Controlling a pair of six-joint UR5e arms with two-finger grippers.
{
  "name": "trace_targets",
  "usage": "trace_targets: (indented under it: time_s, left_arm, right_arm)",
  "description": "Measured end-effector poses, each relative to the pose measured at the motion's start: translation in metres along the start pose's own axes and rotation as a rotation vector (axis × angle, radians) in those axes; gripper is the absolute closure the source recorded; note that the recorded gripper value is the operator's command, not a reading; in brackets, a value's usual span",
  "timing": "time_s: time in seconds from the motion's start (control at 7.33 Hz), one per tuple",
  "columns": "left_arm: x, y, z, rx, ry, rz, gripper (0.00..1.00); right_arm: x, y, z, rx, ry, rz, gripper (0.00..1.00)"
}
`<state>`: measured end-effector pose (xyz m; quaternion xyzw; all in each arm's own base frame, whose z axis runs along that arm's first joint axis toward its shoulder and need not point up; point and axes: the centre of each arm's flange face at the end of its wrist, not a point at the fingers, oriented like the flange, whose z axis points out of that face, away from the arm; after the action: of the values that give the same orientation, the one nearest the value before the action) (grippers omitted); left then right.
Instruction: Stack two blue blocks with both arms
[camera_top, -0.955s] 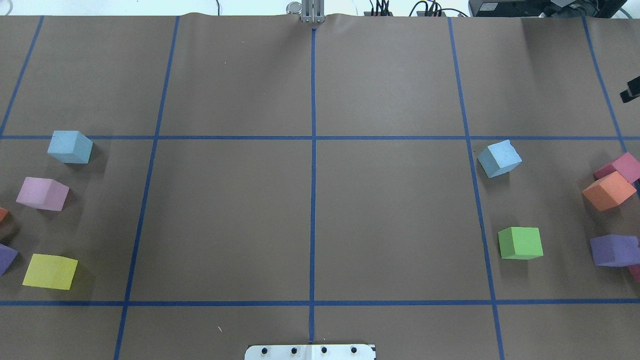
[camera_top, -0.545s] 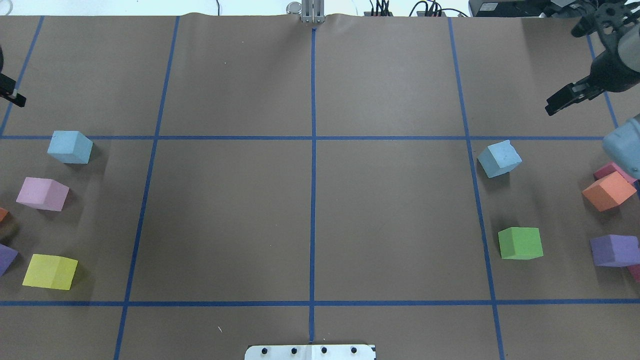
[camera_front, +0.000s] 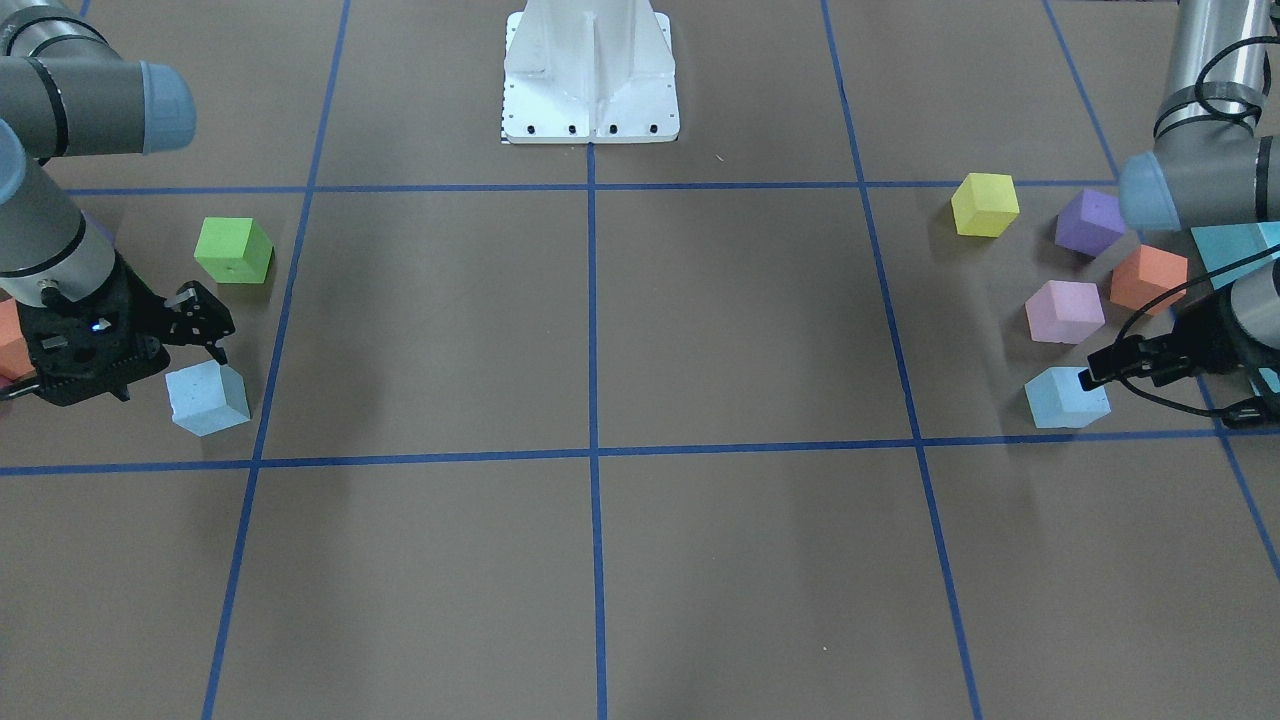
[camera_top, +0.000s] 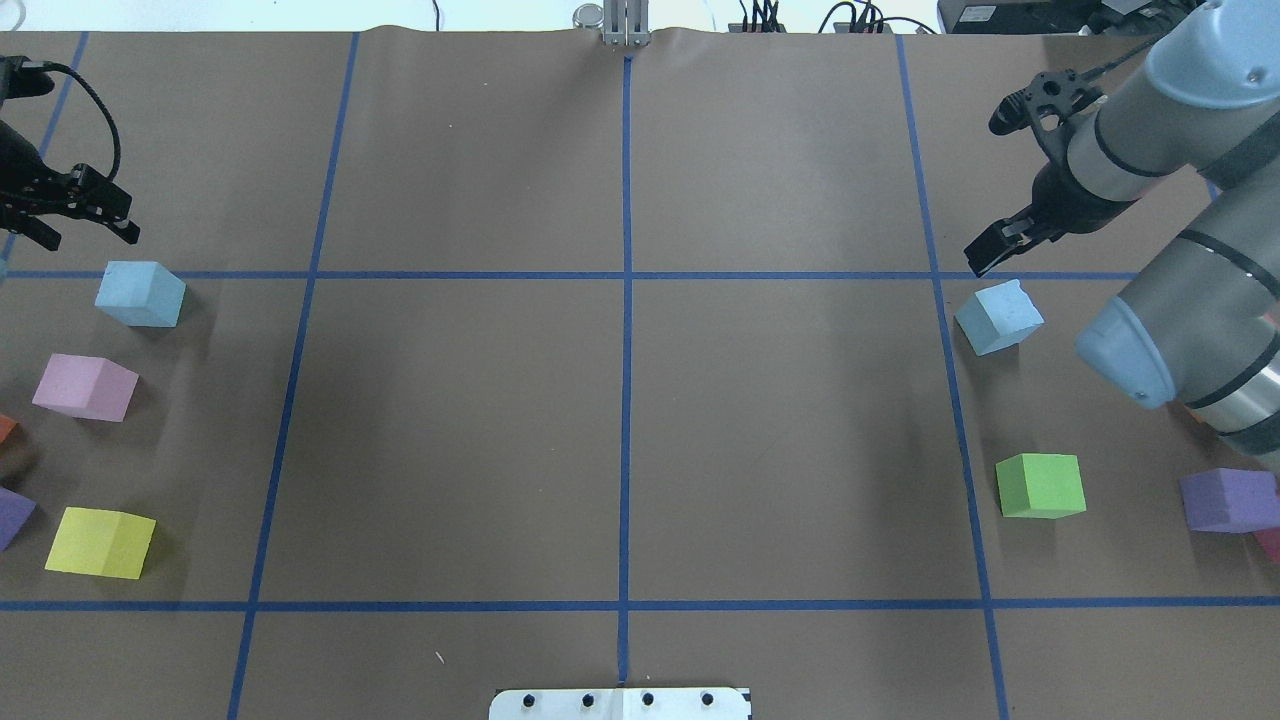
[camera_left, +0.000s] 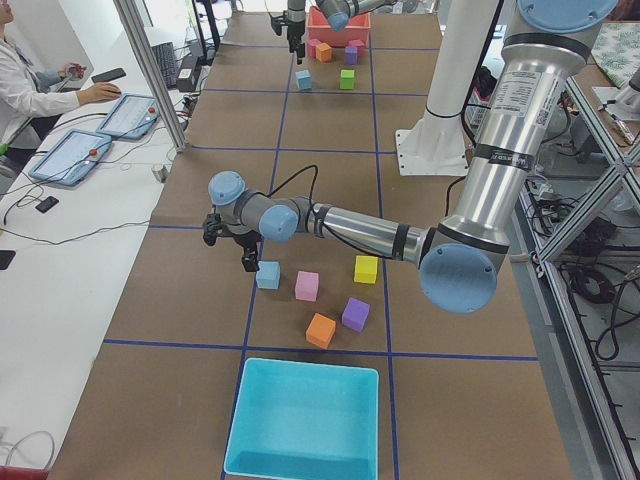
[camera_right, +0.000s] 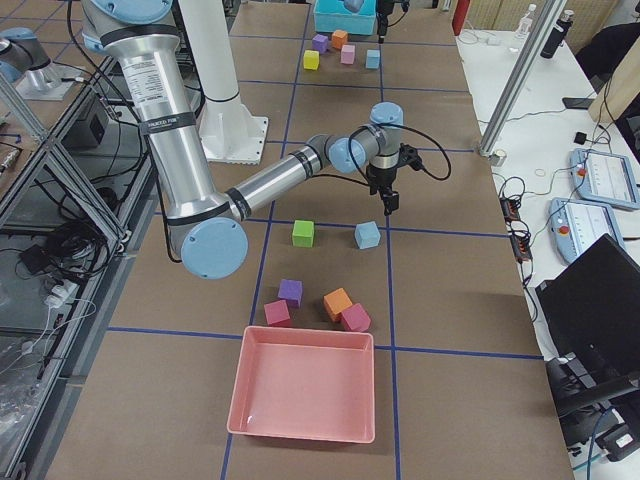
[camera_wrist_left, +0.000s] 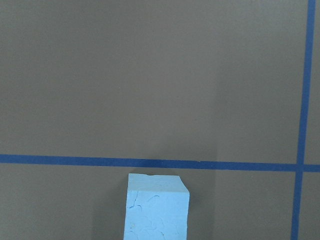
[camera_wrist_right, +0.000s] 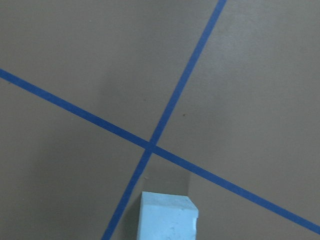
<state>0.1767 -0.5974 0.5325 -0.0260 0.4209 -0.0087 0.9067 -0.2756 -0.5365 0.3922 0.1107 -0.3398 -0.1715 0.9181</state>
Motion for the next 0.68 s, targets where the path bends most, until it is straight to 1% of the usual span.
trace_targets:
  time_s: [0.14, 0.27, 0.55, 0.68]
  left_arm:
    - [0.002, 0.0, 0.011, 0.002, -0.022, 0.013, 0.01]
    - [0.003, 0.0, 0.018, 0.002, -0.033, 0.022, 0.01]
    - [0.002, 0.001, 0.023, 0.0, -0.042, 0.032, 0.01]
    - [0.001, 0.002, 0.026, -0.001, -0.044, 0.036, 0.01]
  right_arm:
    - [-0.014, 0.001, 0.009, -0.007, 0.005, 0.044, 0.0]
    - [-0.024, 0.002, 0.014, -0.005, 0.01, 0.055, 0.0]
    - [-0.023, 0.006, 0.022, -0.001, 0.006, 0.032, 0.0]
    - [-0.017, 0.01, 0.03, -0.015, 0.004, 0.012, 0.0]
